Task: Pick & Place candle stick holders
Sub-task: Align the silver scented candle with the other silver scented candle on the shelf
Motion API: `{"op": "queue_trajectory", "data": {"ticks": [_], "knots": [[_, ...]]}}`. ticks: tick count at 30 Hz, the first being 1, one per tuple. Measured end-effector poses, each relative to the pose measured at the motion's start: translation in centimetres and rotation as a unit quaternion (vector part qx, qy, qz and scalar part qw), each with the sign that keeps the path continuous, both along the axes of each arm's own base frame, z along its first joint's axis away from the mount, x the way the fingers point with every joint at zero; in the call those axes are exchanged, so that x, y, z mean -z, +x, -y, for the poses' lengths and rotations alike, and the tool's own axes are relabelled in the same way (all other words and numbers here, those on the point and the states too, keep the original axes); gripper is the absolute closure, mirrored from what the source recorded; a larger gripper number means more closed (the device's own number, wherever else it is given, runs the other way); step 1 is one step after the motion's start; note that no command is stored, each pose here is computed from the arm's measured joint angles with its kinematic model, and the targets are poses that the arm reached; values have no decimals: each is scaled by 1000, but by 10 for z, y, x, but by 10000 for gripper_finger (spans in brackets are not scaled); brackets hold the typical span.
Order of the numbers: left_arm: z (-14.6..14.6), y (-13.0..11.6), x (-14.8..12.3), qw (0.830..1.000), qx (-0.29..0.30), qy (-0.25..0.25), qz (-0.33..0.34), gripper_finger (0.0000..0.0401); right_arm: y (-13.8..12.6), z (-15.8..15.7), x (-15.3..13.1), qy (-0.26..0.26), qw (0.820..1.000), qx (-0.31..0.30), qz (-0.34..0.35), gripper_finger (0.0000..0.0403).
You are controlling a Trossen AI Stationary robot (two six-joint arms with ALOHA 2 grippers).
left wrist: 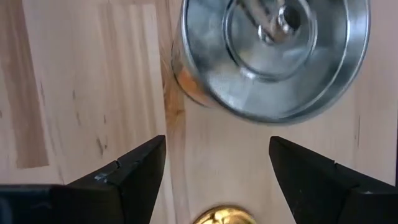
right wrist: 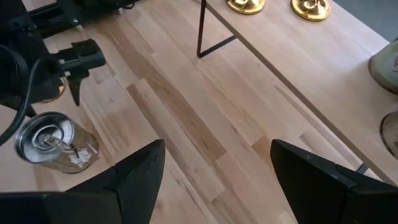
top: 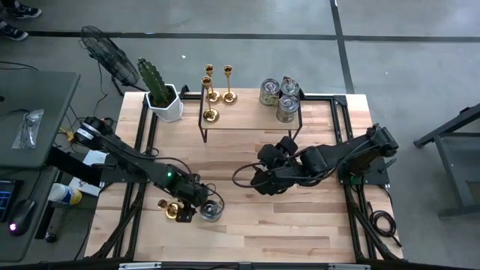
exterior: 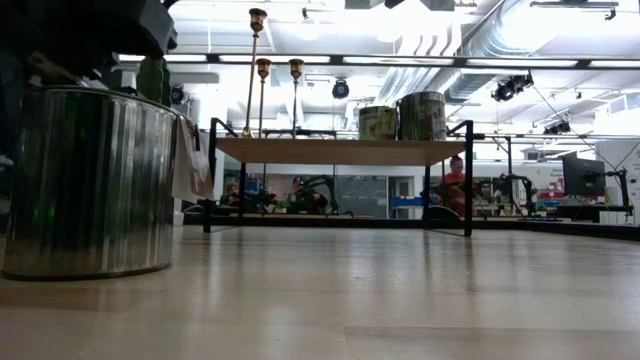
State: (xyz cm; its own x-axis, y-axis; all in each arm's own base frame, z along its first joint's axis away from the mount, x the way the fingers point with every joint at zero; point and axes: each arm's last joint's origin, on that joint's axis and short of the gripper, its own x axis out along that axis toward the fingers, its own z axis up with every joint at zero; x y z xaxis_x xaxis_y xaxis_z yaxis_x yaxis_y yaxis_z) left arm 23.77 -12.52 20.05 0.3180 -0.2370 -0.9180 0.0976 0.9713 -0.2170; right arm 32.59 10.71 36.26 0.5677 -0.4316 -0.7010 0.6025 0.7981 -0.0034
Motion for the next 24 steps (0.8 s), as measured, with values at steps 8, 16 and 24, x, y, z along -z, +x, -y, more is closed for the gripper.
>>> {"op": "queue_trajectory", "data": {"ticks": [8,16,24], "knots": [[4,9,-1,999,-32,-20,39,124,0,-2,0,3,1000,-5,-1,118],[6,20,-7,991,-66,-14,112,124,0,-2,1,9,1000,-8,-4,118],[4,32,-6,982,-96,5,164,124,0,-3,1,15,1000,-12,-6,118]]}}
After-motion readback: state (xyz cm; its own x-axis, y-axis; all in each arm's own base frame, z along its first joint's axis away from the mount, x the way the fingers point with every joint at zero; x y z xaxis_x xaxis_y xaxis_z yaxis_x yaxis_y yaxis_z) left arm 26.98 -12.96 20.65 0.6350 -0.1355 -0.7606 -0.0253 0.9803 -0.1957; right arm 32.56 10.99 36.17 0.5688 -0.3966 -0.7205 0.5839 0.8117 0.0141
